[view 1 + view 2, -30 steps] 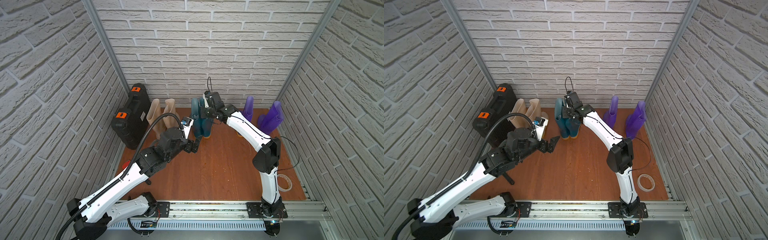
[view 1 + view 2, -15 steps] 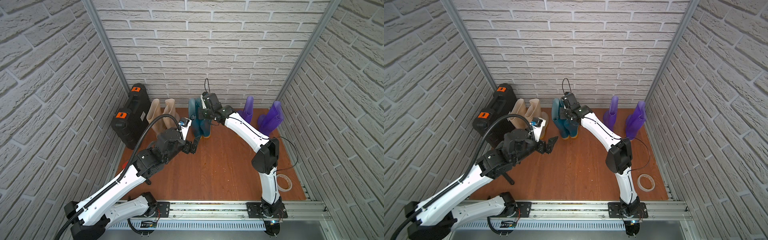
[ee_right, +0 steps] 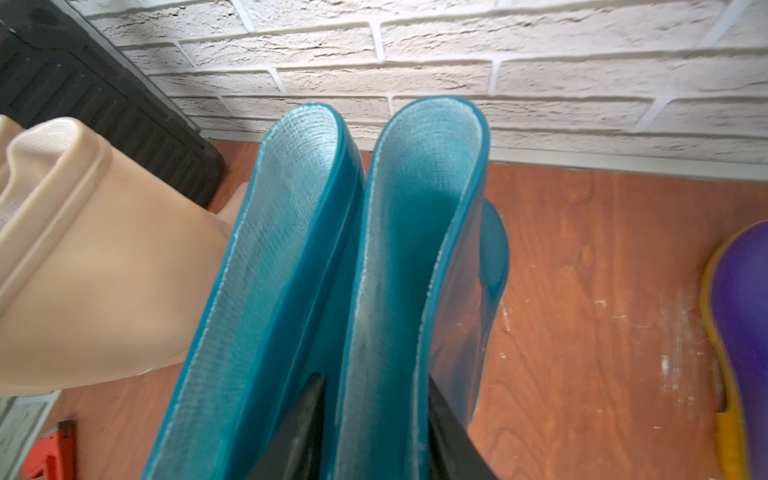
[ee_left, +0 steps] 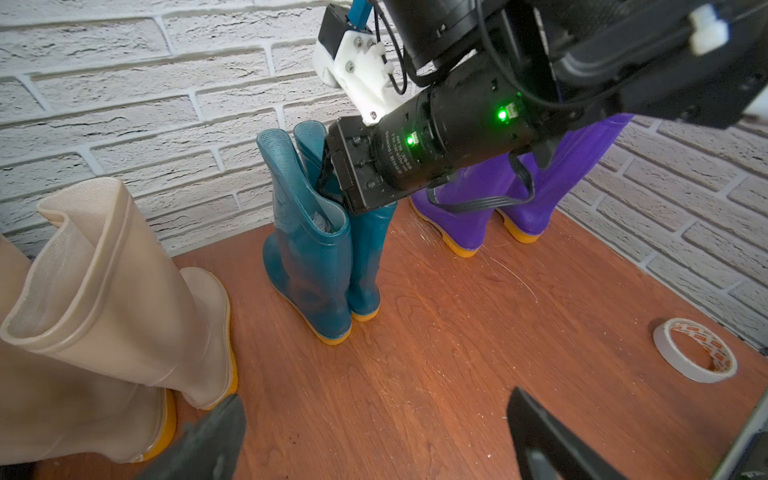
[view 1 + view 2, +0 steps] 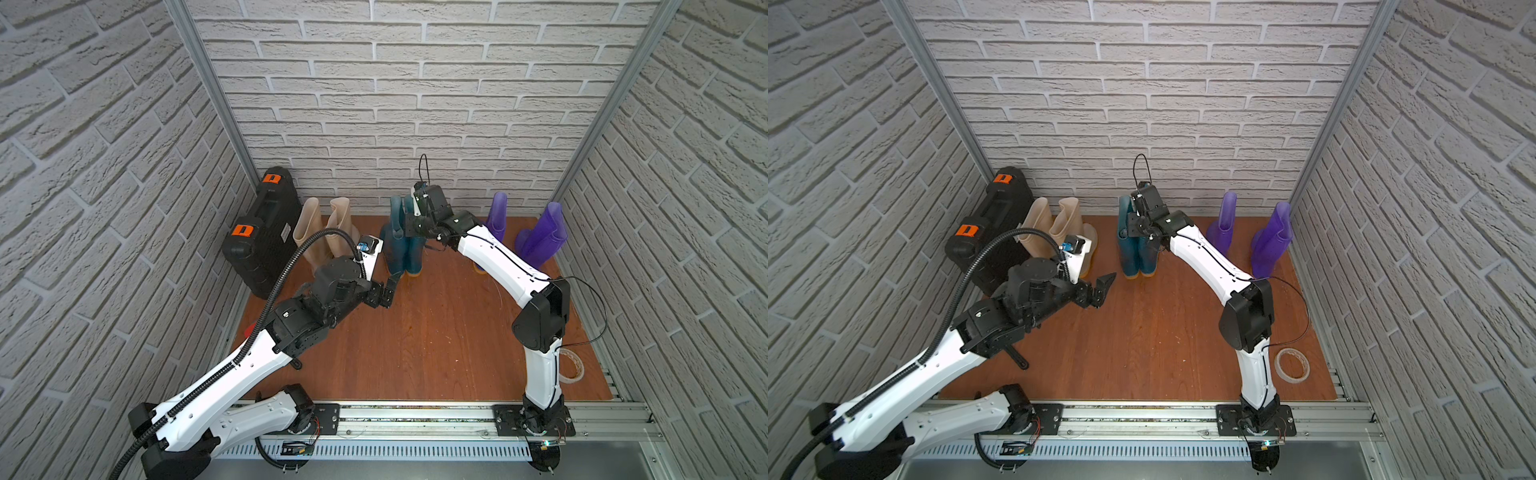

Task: Match and arrange rain boots in pairs
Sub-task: Pair a pair of rain boots at the center of the board, then move the rain boot to the center of the board, then pair a pair of rain boots at the center of the board.

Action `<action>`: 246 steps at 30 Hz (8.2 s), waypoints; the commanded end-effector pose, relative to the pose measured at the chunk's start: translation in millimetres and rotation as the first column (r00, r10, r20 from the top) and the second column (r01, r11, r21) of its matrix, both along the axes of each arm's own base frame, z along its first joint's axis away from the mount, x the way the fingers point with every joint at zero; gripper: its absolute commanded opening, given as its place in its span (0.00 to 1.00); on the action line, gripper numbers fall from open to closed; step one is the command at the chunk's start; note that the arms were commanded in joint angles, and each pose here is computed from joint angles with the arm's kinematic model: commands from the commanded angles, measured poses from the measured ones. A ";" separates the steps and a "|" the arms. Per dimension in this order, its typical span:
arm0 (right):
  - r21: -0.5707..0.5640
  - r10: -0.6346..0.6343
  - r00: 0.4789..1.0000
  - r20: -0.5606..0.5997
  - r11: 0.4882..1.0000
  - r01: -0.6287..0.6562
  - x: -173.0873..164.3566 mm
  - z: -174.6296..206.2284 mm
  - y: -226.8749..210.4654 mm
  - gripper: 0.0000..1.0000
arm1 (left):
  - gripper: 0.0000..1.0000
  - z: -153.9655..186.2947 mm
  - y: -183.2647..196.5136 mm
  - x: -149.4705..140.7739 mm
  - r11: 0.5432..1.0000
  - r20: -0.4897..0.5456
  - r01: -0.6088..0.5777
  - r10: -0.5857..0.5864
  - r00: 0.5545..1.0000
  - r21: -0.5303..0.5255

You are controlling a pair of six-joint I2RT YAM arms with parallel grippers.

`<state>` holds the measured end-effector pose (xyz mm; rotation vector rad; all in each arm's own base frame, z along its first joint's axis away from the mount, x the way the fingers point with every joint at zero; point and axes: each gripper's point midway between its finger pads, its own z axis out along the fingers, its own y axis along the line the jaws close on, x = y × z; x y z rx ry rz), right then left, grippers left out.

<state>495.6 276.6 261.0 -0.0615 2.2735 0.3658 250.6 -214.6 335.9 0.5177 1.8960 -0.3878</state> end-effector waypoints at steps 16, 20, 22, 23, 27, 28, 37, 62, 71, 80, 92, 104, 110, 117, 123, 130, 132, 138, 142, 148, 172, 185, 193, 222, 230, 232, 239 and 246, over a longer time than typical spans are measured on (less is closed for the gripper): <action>-0.040 -0.016 0.994 0.107 0.999 0.020 -15.5 58.5 -40.6 0.65 | 0.98 7.4 -12.2 9.8 1.000 0.008 0.015 -0.015 1.000 -0.009; -0.068 -0.031 0.990 0.140 0.997 0.041 -23.9 75.8 -61.2 0.69 | 0.98 17.9 -15.0 10.1 0.999 0.033 0.030 -0.029 0.999 -0.014; -0.103 -0.046 0.986 0.162 0.993 0.063 -29.3 83.7 -75.2 0.73 | 0.98 23.0 -14.7 11.9 1.000 0.049 0.022 -0.021 0.999 -0.016; -0.123 -0.061 0.983 0.171 0.989 0.083 -32.1 86.9 -84.7 0.74 | 0.98 23.4 -16.0 11.9 1.000 0.051 0.025 -0.024 0.998 -0.016; -0.184 -0.130 0.973 0.190 0.969 0.165 -41.4 94.4 -126.9 0.80 | 0.98 21.9 -28.3 8.3 0.996 0.047 0.068 -0.065 0.997 -0.050; -0.195 -0.152 0.969 0.192 0.962 0.190 -43.4 95.1 -138.9 0.80 | 0.98 20.7 -33.9 6.4 0.994 0.047 0.087 -0.084 0.995 -0.066; -0.288 -0.321 0.934 0.158 0.889 0.355 -47.2 86.0 -226.0 0.85 | 0.98 -5.7 -89.2 -18.3 0.956 0.065 0.242 -0.234 0.970 -0.164; -0.274 -0.376 0.924 -0.065 0.898 0.346 8.4 12.1 -266.4 0.38 | 0.98 -34.2 -89.1 -37.4 0.963 0.030 0.249 -0.247 0.968 -0.104; -0.188 -0.295 0.955 -0.041 0.941 0.282 10.4 30.5 -252.4 0.06 | 0.98 -31.4 -83.8 -36.7 0.967 0.035 0.234 -0.231 0.972 -0.098; -0.133 -0.256 0.967 0.015 0.958 0.255 0.2 60.4 -241.2 0.06 | 0.98 -29.7 -83.5 -36.3 0.968 0.037 0.231 -0.229 0.973 -0.099; -0.102 -0.276 0.959 0.065 0.954 0.282 -26.1 74.5 -225.9 0.06 | 0.98 -25.3 -84.3 -37.1 0.967 0.038 0.239 -0.236 0.971 -0.093; -0.107 -0.287 0.956 0.059 0.950 0.292 -35.5 52.5 -191.4 0.06 | 0.98 -21.1 -79.5 -40.4 0.965 0.045 0.239 -0.236 0.971 -0.107; -0.097 -0.285 0.958 0.035 0.953 0.287 -34.3 40.5 -186.1 0.09 | 0.98 -20.7 -78.4 -40.5 0.965 0.044 0.238 -0.235 0.971 -0.107; -0.110 -0.278 0.959 0.050 0.953 0.282 -40.2 45.9 -188.6 0.41 | 0.98 -23.1 -80.7 -40.0 0.965 0.040 0.241 -0.238 0.970 -0.101; -0.132 -0.293 0.949 0.114 0.943 0.306 -59.8 73.0 -203.0 0.53 | 0.98 -25.0 -81.8 -39.9 0.965 0.034 0.242 -0.240 0.970 -0.097; -0.201 -0.382 0.902 0.200 0.885 0.419 -104.7 89.9 -250.5 0.60 | 0.98 -26.4 -79.5 -41.1 0.965 0.037 0.240 -0.238 0.971 -0.107; -0.227 -0.404 0.881 0.248 0.859 0.458 -120.3 92.7 -266.1 0.67 | 0.98 -27.1 -78.7 -41.5 0.964 0.039 0.240 -0.237 0.971 -0.111; -0.262 -0.470 0.820 0.327 0.788 0.557 -156.6 91.3 -311.4 0.80 | 0.98 -28.7 -78.2 -41.1 0.965 0.044 0.240 -0.236 0.971 -0.105; -0.299 -0.512 0.809 0.288 0.755 0.584 -154.7 78.8 -339.3 0.82 | 0.98 -28.8 -79.3 -41.4 0.964 0.043 0.245 -0.241 0.969 -0.101; -0.303 -0.560 0.796 0.230 0.736 0.605 -136.9 63.1 -369.0 0.84 | 0.98 -27.8 -80.0 -41.2 0.963 0.046 0.244 -0.240 0.970 -0.111; -0.216 -0.575 0.814 0.080 0.787 0.577 -57.1 15.8 -415.8 0.73 | 0.98 -29.5 -85.8 -39.6 0.963 0.031 0.248 -0.246 0.969 -0.104; -0.185 -0.496 0.868 0.028 0.851 0.492 -48.0 5.1 -404.8 0.18 | 0.98 -30.7 -87.3 -37.5 0.965 0.031 0.248 -0.246 0.969 -0.086; -0.082 -0.303 0.952 0.048 0.948 0.306 -47.2 22.7 -363.9 0.11 | 0.98 -31.8 -90.4 -35.7 0.965 0.031 0.249 -0.247 0.969 -0.079; 0.067 0.021 0.996 0.092 0.997 -0.027 -68.0 32.9 -243.9 0.19 | 0.98 -31.3 -88.6 -36.3 0.965 0.031 0.242 -0.241 0.970 -0.097; 0.070 0.013 0.995 0.096 0.997 -0.020 -73.6 36.3 -242.4 0.44 | 0.98 -32.8 -84.4 -31.3 0.975 0.027 0.205 -0.204 0.979 -0.086; 0.067 0.005 0.995 0.103 0.998 -0.012 -76.2 40.6 -243.6 0.48 | 0.98 -32.4 -82.3 -29.5 0.978 0.030 0.190 -0.189 0.982 -0.082; 0.037 -0.036 0.990 0.138 0.999 0.031 -90.7 60.7 -250.4 0.64 | 0.98 -17.1 -60.2 -14.1 0.997 0.070 0.078 -0.076 0.995 -0.028; 0.003 -0.051 0.983 0.176 0.999 0.052 -110.2 76.7 -254.6 0.82 | 0.98 3.5 -31.6 12.1 1.000 0.072 -0.018 0.017 0.997 0.023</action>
